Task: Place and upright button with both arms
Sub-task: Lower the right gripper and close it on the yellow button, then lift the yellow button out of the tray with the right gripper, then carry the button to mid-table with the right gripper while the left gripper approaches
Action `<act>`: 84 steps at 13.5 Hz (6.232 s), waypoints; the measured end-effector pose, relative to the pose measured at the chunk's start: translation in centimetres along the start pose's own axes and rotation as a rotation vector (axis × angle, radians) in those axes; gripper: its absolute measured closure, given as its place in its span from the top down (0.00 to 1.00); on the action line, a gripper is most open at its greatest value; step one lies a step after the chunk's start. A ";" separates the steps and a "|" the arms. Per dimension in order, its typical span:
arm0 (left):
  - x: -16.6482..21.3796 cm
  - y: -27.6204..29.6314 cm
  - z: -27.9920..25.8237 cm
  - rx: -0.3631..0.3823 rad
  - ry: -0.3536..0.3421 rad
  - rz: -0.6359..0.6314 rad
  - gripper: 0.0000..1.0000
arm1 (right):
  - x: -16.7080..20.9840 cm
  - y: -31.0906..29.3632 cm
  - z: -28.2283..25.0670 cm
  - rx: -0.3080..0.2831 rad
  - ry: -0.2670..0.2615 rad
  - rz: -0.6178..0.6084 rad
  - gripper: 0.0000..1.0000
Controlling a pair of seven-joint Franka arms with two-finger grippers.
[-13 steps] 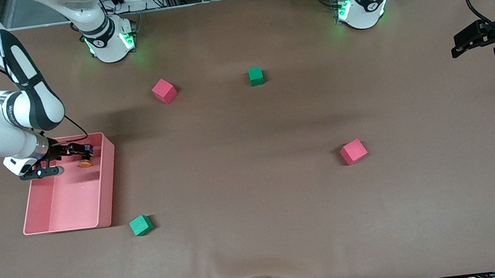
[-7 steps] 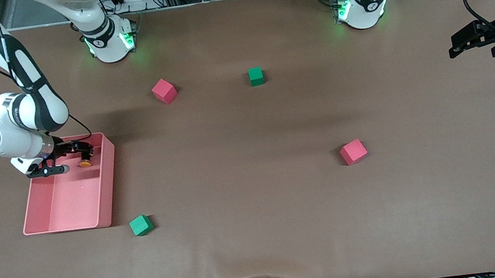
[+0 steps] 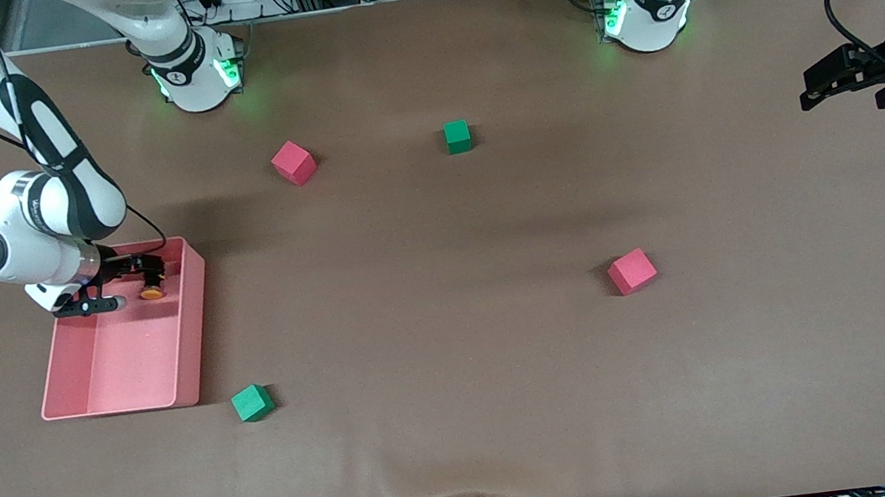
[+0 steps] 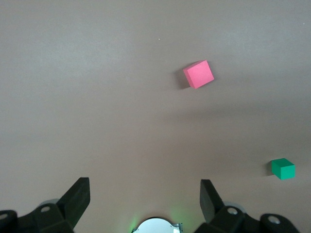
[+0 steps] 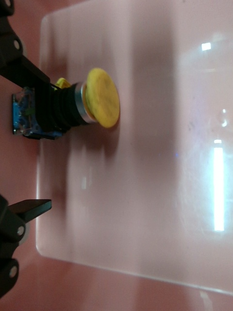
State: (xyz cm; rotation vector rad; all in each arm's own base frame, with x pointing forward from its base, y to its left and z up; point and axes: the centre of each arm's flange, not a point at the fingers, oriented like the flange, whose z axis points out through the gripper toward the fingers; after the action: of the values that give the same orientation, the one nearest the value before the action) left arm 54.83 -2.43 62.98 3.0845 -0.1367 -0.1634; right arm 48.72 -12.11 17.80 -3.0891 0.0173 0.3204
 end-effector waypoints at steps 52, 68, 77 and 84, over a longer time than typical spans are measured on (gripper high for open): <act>0.3 0.1 0.8 -0.001 -0.016 0.002 1.00 | -0.3 -0.2 2.4 -0.012 -0.188 -0.142 0.41; 1.5 -0.1 2.6 -0.002 -0.045 0.000 1.00 | 8.1 -36.0 -17.6 -0.012 0.051 -0.514 0.41; 5.4 2.5 10.4 -0.011 -0.185 0.030 1.00 | 3.8 -60.8 -6.9 0.087 0.145 -0.254 0.41; 7.3 10.4 16.5 -0.010 -0.276 0.036 1.00 | 4.5 -65.3 0.8 0.114 0.177 -0.166 0.47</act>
State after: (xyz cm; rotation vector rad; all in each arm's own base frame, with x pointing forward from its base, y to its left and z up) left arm 59.38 -14.21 46.38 3.0297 -0.2006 -0.5849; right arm 53.88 53.10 18.37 -2.9689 -0.2074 0.0381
